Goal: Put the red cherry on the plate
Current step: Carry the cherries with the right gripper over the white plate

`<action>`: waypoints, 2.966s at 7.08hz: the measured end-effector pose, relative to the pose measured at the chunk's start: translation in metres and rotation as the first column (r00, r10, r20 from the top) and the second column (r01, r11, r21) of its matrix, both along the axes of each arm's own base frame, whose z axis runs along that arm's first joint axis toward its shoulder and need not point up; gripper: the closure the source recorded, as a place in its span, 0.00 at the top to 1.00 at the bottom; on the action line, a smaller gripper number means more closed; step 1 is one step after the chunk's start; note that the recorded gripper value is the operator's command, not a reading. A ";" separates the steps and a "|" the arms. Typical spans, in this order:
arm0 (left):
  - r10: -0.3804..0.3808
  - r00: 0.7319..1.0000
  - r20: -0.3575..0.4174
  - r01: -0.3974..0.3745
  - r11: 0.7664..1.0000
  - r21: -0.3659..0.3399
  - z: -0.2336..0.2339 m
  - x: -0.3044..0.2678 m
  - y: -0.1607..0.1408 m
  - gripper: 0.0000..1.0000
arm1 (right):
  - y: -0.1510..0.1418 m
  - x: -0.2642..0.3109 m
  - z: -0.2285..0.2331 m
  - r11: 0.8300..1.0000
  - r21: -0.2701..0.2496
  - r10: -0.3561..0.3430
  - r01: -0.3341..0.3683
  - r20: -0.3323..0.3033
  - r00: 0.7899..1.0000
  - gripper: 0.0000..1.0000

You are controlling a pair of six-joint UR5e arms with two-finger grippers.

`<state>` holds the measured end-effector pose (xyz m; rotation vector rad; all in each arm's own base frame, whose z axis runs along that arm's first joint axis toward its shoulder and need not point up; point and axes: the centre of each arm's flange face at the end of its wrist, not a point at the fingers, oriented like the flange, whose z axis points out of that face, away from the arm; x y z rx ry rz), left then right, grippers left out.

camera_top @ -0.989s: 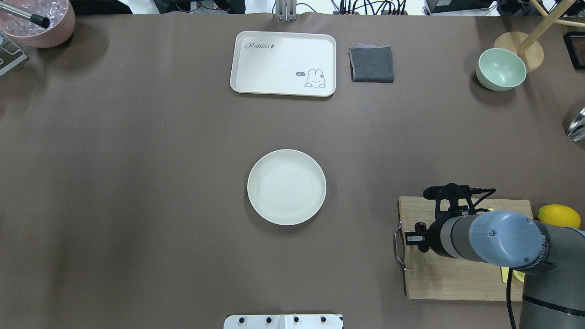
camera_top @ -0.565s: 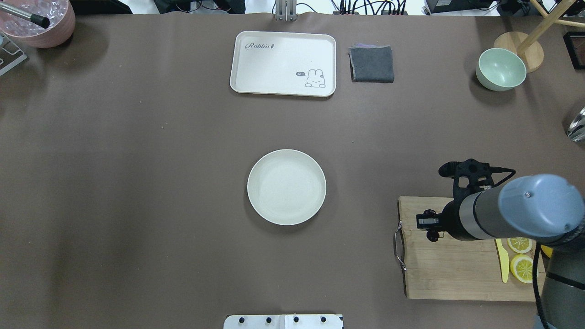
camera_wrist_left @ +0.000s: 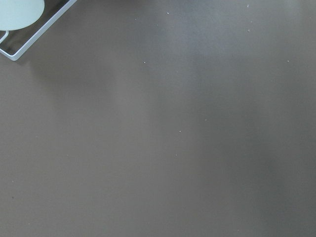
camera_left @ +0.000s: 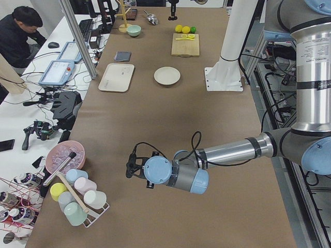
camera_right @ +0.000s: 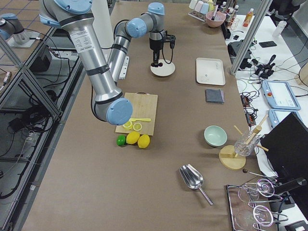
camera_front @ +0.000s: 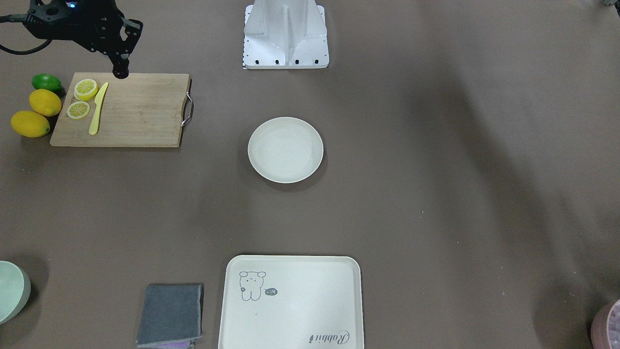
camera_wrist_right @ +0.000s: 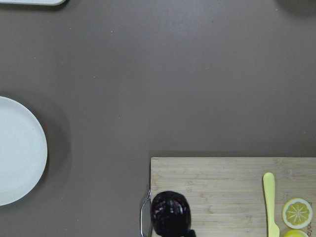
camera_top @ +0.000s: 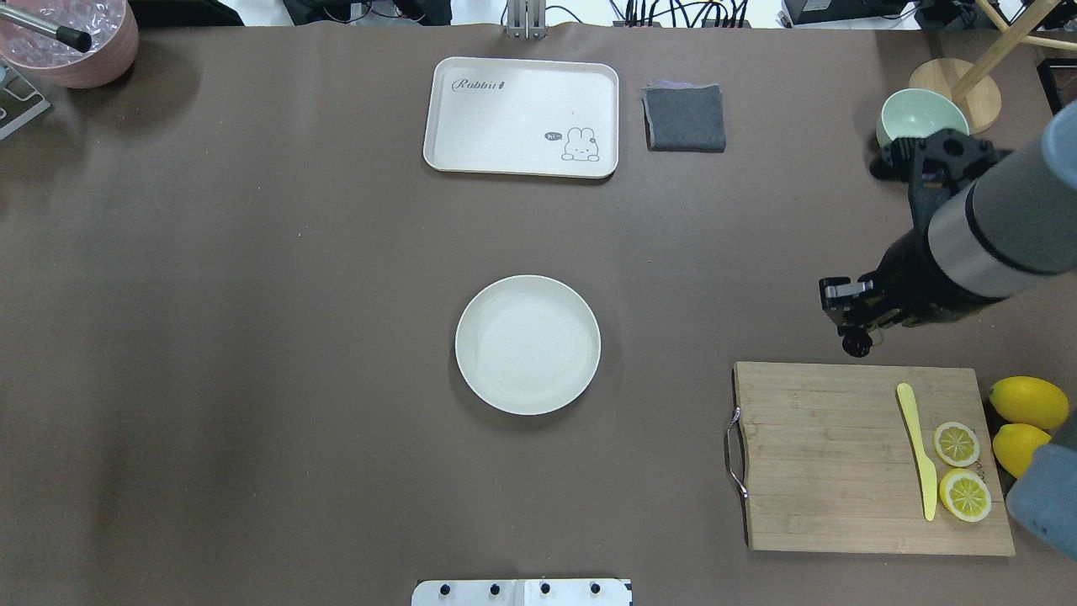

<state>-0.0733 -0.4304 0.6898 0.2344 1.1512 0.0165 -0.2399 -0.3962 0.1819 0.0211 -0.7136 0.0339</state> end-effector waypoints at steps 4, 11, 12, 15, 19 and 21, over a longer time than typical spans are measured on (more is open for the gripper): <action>-0.002 1.000 0.002 0.002 1.000 -0.019 0.008 0.000 0.007 0.98 | -0.060 -0.107 -0.088 0.999 -0.009 -0.037 0.036 -0.026 0.999 0.00; -0.012 0.999 0.042 0.014 0.998 -0.057 0.024 -0.002 0.011 0.98 | -0.034 -0.296 -0.080 0.999 0.020 -0.031 0.031 -0.037 0.999 0.00; -0.011 0.999 0.041 0.014 0.998 -0.063 0.025 -0.001 0.011 0.98 | -0.041 -0.311 -0.067 1.000 0.014 -0.014 0.015 -0.031 0.999 0.00; -0.009 0.999 0.041 0.012 0.997 -0.070 0.020 0.000 -0.001 0.98 | -0.045 -0.346 -0.036 0.999 0.015 0.035 -0.034 -0.011 0.999 0.00; -0.010 0.999 0.039 0.012 0.997 -0.070 0.005 0.000 -0.022 0.98 | -0.032 -0.365 -0.016 0.998 0.040 0.057 -0.057 -0.017 0.998 0.57; -0.010 0.999 0.040 0.012 0.998 -0.066 0.002 0.000 -0.026 0.98 | -0.012 -0.378 -0.014 0.995 0.036 0.089 -0.088 -0.025 0.996 0.86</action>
